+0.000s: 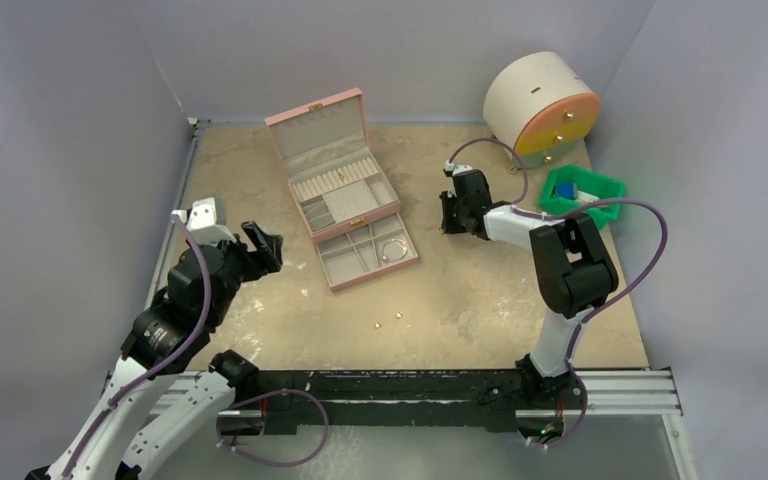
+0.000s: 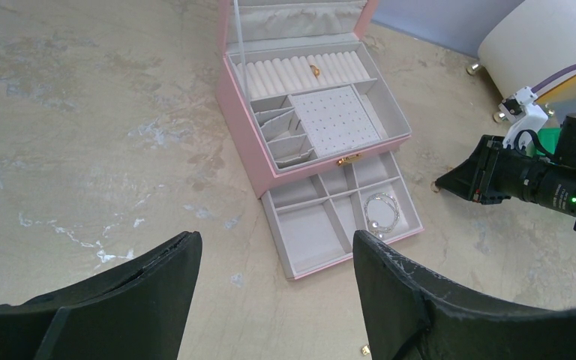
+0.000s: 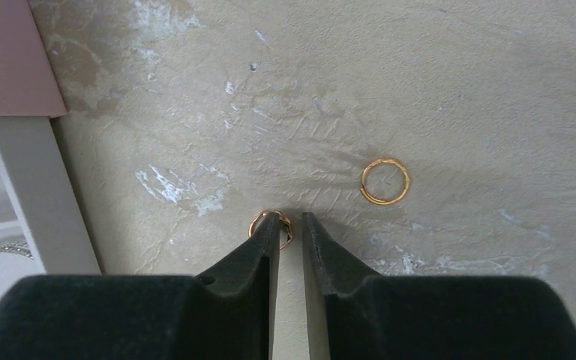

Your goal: Organize the mixed jewelry

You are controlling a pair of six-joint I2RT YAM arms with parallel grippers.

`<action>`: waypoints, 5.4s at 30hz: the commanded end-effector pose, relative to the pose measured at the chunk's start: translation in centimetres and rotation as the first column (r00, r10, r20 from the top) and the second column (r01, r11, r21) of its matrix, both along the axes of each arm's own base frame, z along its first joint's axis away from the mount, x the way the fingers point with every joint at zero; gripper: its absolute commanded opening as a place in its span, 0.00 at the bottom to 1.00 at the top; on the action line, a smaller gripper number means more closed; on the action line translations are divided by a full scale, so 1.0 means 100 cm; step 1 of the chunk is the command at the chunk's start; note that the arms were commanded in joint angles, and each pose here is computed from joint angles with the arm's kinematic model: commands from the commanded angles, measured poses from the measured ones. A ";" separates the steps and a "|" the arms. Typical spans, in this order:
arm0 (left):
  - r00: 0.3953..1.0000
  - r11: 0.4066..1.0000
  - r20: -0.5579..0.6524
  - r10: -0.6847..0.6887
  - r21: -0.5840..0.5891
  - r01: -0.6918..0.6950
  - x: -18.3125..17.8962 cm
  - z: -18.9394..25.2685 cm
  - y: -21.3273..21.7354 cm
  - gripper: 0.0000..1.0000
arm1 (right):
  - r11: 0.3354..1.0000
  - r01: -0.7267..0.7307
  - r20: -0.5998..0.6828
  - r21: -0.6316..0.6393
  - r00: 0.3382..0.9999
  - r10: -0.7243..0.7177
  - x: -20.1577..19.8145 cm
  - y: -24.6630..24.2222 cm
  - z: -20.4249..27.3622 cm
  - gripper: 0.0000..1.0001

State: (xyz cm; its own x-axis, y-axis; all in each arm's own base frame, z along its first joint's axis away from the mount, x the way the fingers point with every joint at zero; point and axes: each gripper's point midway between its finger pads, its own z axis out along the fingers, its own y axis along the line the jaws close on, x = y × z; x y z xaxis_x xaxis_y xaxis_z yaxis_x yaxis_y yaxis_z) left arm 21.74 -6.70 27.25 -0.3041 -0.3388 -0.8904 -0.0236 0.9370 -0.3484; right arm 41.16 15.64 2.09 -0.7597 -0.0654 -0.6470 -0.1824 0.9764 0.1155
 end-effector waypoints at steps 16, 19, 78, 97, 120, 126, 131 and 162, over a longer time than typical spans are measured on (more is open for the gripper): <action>0.999 1.000 0.052 0.000 -0.022 0.001 0.003 0.013 0.000 0.74 | 0.997 -0.017 0.007 -0.074 1.000 0.018 -0.007 -0.001 -0.011 0.15; 0.998 1.000 0.055 0.000 -0.023 0.002 0.002 0.013 0.000 0.73 | 0.996 -0.015 0.002 -0.090 1.000 0.016 -0.010 -0.001 -0.014 0.12; 0.822 0.683 -0.013 -0.570 -0.564 0.464 -0.003 -0.018 -0.159 0.65 | 0.891 -0.283 0.331 0.355 0.929 0.163 -0.155 0.125 0.211 0.00; 0.777 0.550 0.047 -0.628 -0.679 0.486 -0.007 -0.023 -0.178 0.46 | 0.751 -0.422 0.380 0.509 0.892 0.244 -0.182 0.179 0.251 0.00; 0.763 0.519 0.079 -0.641 -0.688 0.508 -0.009 -0.013 -0.181 0.27 | 0.732 -0.452 0.383 0.510 0.881 0.278 -0.191 0.194 0.259 0.00; 0.765 0.522 0.084 -0.639 -0.682 0.511 -0.010 -0.010 -0.179 0.25 | 0.733 -0.453 0.380 0.508 0.881 0.281 -0.193 0.195 0.256 0.00; 0.765 0.524 0.085 -0.639 -0.680 0.513 -0.010 -0.010 -0.179 0.21 | 0.733 -0.452 0.379 0.507 0.881 0.281 -0.194 0.195 0.255 0.00; 0.777 0.554 0.072 -0.625 -0.660 0.507 -0.011 -0.013 -0.174 0.08 | 0.743 -0.437 0.368 0.507 0.889 0.272 -0.199 0.190 0.247 0.00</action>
